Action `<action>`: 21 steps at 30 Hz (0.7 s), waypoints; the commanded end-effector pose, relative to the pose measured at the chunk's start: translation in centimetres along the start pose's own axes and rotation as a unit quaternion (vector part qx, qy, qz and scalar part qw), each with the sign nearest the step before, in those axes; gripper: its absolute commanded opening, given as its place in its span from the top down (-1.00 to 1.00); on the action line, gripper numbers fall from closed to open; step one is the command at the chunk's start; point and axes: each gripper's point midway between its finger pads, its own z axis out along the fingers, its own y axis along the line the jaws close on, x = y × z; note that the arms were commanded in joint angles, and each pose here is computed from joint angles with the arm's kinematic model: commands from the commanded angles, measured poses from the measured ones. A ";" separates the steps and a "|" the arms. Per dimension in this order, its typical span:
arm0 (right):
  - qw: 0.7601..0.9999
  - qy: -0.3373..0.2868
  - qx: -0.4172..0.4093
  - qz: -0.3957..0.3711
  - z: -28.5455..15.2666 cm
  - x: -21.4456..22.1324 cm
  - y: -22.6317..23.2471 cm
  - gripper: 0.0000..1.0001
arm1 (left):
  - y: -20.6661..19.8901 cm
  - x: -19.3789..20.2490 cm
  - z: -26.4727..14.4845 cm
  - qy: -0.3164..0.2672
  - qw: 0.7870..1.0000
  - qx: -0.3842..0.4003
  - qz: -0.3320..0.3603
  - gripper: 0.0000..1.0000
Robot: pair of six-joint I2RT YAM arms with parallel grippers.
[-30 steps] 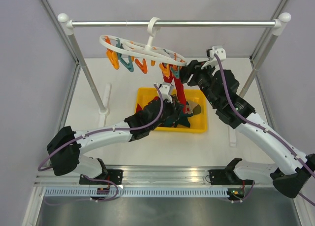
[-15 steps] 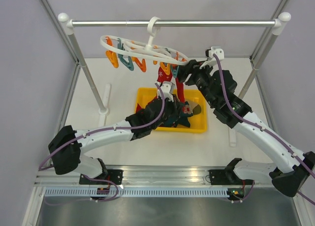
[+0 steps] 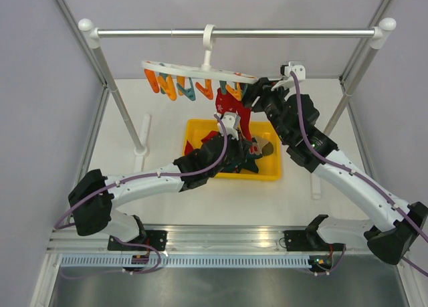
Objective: Remove the socks clipped to the hanger
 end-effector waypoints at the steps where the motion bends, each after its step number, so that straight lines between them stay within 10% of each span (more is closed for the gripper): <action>1: 1.000 -0.019 -0.002 0.011 0.6 -0.5 0.3 -0.14 | -1.2 -1.0 0.1 -0.007 1.000 0.007 -0.013 0.95; 21: 0.997 -0.061 -0.029 0.023 -0.2 -0.3 0.4 -0.10 | -1.4 -0.4 0.0 0.001 1.000 0.013 -0.015 0.95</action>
